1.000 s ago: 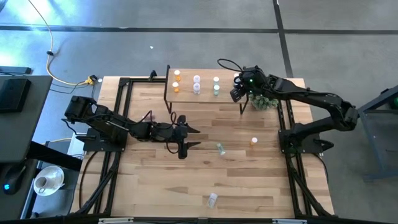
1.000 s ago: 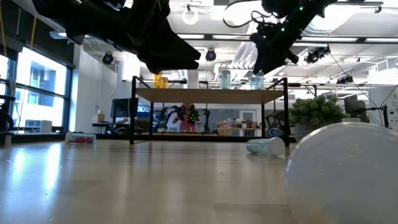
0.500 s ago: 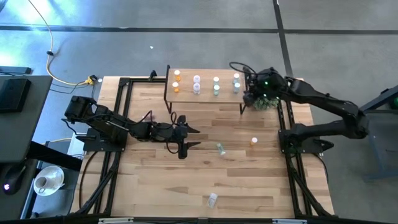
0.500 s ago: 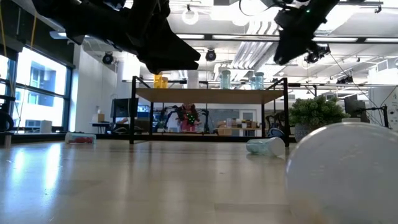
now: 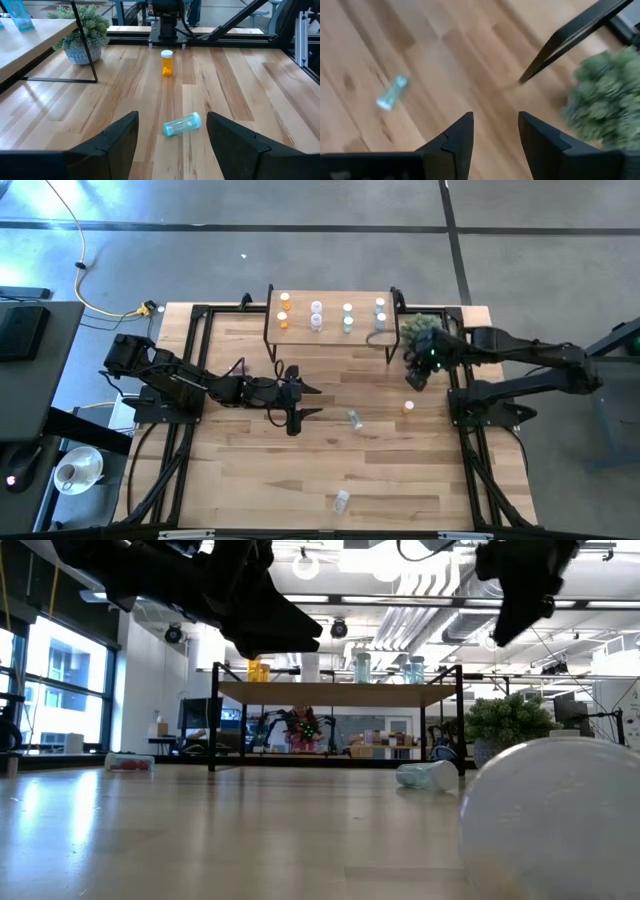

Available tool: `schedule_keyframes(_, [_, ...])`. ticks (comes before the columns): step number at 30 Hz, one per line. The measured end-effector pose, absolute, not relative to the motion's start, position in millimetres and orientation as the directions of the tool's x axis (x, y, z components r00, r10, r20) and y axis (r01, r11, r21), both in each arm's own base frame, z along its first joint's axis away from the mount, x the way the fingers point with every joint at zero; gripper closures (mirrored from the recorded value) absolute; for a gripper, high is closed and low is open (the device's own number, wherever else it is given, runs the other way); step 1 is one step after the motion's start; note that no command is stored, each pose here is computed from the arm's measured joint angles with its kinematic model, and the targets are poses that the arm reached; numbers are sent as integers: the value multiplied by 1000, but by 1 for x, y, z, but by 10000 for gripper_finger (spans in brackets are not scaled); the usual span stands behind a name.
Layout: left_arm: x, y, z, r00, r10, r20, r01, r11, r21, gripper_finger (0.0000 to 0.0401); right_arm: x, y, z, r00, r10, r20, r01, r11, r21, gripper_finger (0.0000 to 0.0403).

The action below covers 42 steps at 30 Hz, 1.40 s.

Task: Pick and place medicine bottles onto shelf by color
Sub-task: Put the orange pill bottle on the shelf and aligned with the other orange pill bottles

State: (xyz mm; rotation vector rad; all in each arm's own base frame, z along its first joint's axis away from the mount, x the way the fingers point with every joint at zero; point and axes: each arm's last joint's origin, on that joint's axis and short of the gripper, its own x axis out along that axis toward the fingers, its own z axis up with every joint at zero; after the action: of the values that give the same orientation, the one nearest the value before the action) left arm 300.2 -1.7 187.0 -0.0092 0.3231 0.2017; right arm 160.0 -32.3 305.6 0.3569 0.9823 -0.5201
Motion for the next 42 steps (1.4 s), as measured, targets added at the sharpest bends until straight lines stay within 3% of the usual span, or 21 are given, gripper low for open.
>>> schedule_keyframes(4, [300,-2,187,931,180,-317,-184,983,18,178,153,-17,282,415,-228,-880,555,831,46,256])
schedule_keyframes(21, [300,-3,187,933,166,-318,-178,984,-9,178,134,30,232,482,-94,-871,585,774,240,257])
schedule_keyframes(34, [300,-3,187,934,165,-318,-177,984,-10,178,124,62,227,538,-121,-835,622,726,295,256])
schedule_keyframes(42, [300,-3,187,933,165,-318,-178,984,-10,178,128,83,213,499,-178,-848,694,668,269,256])
